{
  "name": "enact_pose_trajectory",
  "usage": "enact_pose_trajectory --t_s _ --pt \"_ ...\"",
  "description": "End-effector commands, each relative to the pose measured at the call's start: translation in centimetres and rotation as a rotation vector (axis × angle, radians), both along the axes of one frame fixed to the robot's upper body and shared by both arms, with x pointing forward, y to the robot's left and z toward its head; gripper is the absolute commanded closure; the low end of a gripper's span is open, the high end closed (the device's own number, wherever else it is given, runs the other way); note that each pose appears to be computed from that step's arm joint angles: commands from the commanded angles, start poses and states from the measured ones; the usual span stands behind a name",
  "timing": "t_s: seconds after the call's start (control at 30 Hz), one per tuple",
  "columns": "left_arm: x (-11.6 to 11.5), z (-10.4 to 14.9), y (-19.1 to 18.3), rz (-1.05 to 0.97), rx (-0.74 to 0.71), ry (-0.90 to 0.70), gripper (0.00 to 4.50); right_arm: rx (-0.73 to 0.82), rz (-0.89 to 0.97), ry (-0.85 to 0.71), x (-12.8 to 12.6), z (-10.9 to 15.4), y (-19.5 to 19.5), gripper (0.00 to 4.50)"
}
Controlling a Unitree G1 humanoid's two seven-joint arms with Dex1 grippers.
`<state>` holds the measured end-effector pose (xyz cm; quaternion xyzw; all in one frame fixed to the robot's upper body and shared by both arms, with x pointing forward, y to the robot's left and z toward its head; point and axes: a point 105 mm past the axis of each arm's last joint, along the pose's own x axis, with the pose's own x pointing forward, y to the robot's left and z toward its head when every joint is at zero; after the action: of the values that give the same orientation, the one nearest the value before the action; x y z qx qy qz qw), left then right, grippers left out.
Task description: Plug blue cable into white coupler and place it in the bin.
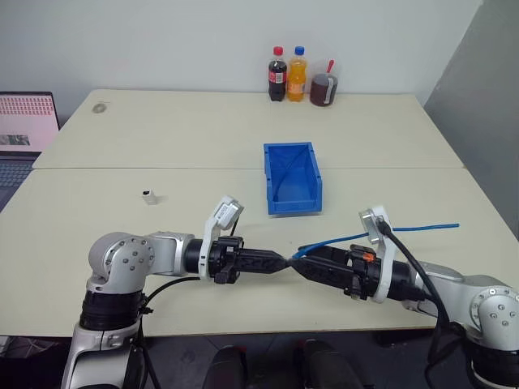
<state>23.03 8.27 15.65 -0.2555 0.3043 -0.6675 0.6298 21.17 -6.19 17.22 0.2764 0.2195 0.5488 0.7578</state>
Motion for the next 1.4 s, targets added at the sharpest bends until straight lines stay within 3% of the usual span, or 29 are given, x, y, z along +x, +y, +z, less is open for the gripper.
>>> enact_pose_trajectory --t_s 0.03,0.23,0.53,0.83,1.03,1.4 --pt "-0.3 0.9 0.0 0.003 -0.025 -0.033 4.27 0.045 0.054 0.009 -0.8 1.1 0.6 0.00" --pt "-0.4 0.7 0.0 0.010 -0.022 -0.031 4.27 0.038 0.069 0.034 -1.0 1.0 1.0 0.00" --pt "-0.5 0.5 -0.1 0.024 -0.020 -0.034 4.27 0.041 0.034 0.048 -0.2 1.0 0.8 2.30" --pt "-0.3 0.6 -0.1 0.037 -0.026 -0.040 4.27 0.030 0.049 0.058 -0.5 0.7 0.9 4.32" --pt "-0.1 0.7 -0.3 0.071 -0.038 -0.084 4.27 0.027 0.049 0.057 -0.3 0.6 0.9 4.39" --pt "-0.2 1.2 1.2 0.042 0.016 -0.222 1.89 0.007 -0.001 0.029 1.7 0.5 0.5 4.39"
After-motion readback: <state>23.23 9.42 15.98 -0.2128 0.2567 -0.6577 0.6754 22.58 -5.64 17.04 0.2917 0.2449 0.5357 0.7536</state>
